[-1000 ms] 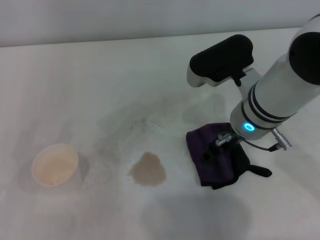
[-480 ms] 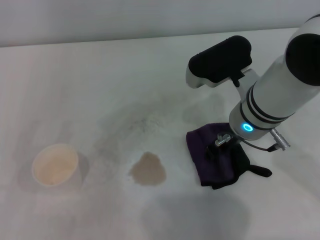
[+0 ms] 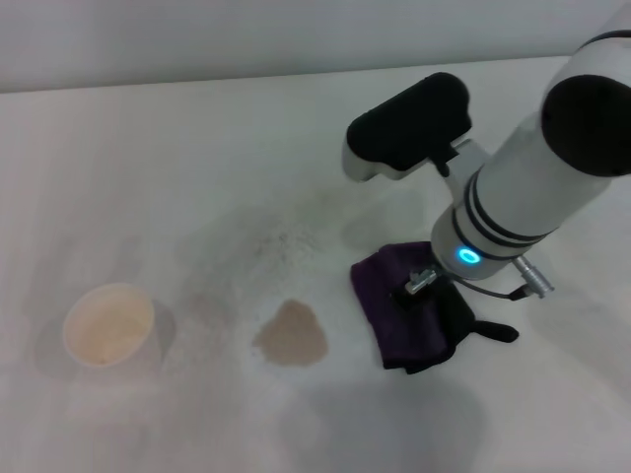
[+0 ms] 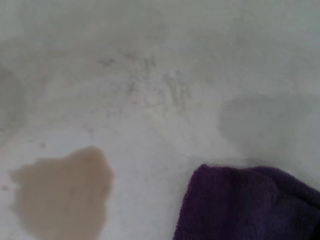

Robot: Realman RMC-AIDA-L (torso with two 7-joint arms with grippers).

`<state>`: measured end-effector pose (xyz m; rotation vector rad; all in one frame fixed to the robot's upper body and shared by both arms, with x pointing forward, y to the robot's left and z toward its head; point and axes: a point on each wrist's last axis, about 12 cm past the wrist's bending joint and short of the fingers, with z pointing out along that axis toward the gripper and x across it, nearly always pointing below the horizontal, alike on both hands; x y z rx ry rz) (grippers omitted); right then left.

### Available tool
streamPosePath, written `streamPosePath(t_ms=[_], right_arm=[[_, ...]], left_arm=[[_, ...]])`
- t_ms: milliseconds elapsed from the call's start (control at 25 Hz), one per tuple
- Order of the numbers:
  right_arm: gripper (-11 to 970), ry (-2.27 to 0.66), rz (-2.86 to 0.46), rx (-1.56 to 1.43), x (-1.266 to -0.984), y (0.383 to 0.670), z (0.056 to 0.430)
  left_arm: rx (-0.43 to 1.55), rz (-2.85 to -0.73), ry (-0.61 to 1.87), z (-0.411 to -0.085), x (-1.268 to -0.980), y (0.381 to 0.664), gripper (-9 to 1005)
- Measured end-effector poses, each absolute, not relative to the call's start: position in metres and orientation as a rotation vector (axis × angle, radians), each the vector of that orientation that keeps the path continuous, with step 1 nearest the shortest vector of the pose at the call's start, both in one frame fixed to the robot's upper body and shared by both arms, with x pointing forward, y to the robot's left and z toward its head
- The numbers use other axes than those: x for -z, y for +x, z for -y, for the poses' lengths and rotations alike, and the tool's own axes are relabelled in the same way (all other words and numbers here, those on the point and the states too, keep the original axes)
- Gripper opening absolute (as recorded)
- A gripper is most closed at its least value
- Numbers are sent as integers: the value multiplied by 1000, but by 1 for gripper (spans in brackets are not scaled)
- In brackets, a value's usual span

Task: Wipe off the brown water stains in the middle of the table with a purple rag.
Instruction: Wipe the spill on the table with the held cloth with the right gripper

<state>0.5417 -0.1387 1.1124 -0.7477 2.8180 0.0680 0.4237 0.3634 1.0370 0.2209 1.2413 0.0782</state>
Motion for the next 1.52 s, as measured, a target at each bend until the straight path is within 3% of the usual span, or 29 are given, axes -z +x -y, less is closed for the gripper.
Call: streamPosePath(t_ms=[80, 200, 800, 1040, 1520], right_arm=[[83, -785, -2800, -94, -1114, 541, 130], [61, -851, -2768, -134, -1116, 539, 115], [59, -1287, -2629, -450, -1116, 508, 33], [59, -1288, -2633, -433, -1114, 512, 35], [58, -1038, -2702, -81, -1119, 555, 79]], left_arm=[[-80, -1241, 220, -364, -1037, 424, 893], [-82, -1241, 220, -363, -1037, 424, 893], [-98, -1240, 226, -361, -1036, 424, 895], [-96, -1244, 224, -360, -1035, 423, 894], [-129, -1265, 205, -368, -1034, 421, 893]])
